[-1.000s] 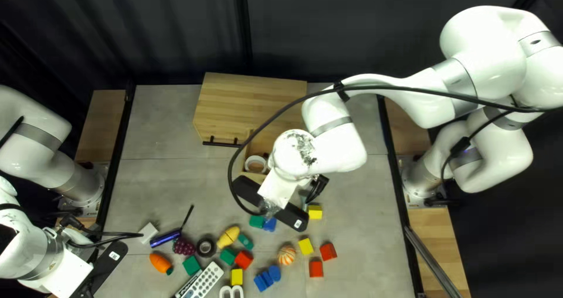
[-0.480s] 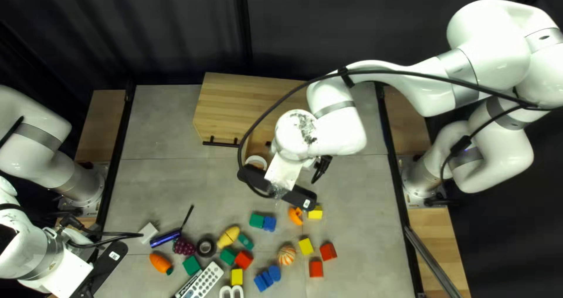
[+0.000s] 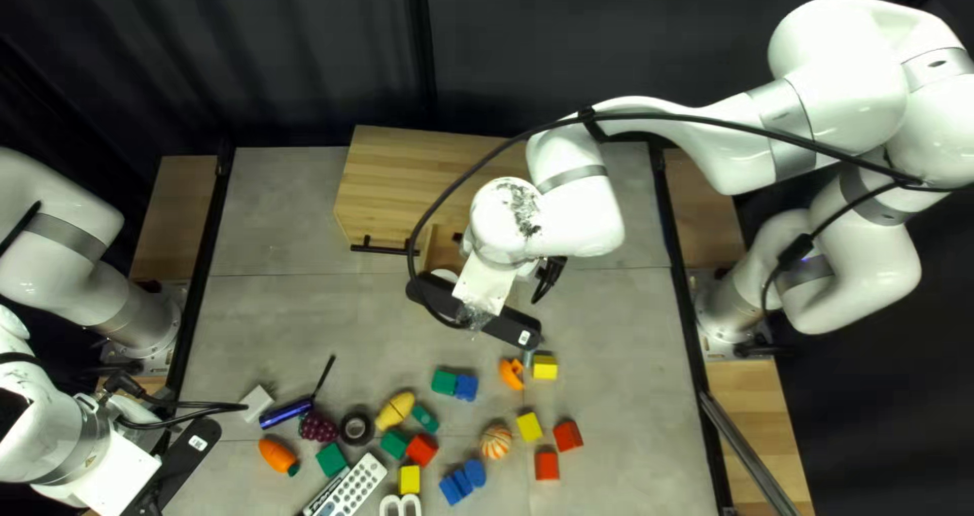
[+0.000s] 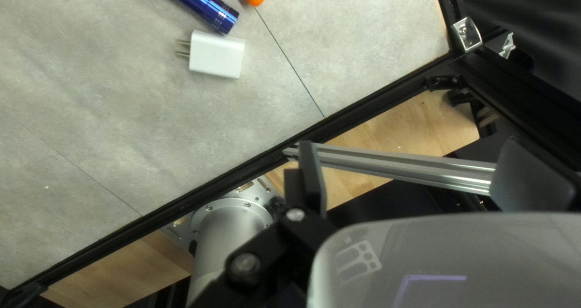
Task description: Open drawers and place objects into drawer and close
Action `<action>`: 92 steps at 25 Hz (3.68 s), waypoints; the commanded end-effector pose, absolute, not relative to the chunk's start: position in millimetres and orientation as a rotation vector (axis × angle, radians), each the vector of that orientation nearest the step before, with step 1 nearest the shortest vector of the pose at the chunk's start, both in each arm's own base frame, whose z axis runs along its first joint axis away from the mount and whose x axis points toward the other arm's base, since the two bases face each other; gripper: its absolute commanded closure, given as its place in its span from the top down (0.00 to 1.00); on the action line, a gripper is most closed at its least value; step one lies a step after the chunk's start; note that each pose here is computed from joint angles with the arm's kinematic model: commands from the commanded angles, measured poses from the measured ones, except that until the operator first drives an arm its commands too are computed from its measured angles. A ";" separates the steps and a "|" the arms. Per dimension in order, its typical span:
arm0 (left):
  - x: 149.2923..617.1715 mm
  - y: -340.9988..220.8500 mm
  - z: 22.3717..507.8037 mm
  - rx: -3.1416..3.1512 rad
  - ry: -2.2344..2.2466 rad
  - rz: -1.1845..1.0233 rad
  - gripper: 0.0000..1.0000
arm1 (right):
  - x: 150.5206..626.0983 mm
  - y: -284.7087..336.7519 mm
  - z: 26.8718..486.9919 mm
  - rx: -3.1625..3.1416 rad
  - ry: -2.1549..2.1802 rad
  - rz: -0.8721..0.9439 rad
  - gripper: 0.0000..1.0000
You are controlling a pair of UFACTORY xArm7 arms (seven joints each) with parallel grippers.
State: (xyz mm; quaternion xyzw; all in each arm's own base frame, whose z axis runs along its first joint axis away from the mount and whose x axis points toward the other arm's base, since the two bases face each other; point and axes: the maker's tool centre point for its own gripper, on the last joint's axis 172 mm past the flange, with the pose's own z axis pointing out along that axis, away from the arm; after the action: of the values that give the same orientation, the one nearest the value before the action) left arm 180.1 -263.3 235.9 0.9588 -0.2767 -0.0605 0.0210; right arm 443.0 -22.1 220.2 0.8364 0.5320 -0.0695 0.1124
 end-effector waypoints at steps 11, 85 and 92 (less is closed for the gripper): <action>180.1 -263.3 235.9 2.973 -0.858 -0.187 1.00 | 445.6 -21.3 220.0 2.460 1.555 -0.198 0.00; 180.1 -263.3 235.9 2.973 -0.858 -0.187 1.00 | 457.9 -24.0 181.8 2.413 1.755 -0.205 0.00; 180.1 -263.3 235.9 2.973 -0.858 -0.187 1.00 | 454.6 -25.5 176.9 2.419 1.751 -0.205 0.00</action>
State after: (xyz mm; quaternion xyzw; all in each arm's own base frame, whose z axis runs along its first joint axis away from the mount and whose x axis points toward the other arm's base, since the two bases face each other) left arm 180.1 -263.3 235.9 0.9588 -0.2767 -0.0605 0.0210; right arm 455.4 -24.8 177.8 0.8055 0.5839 -0.0680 0.0746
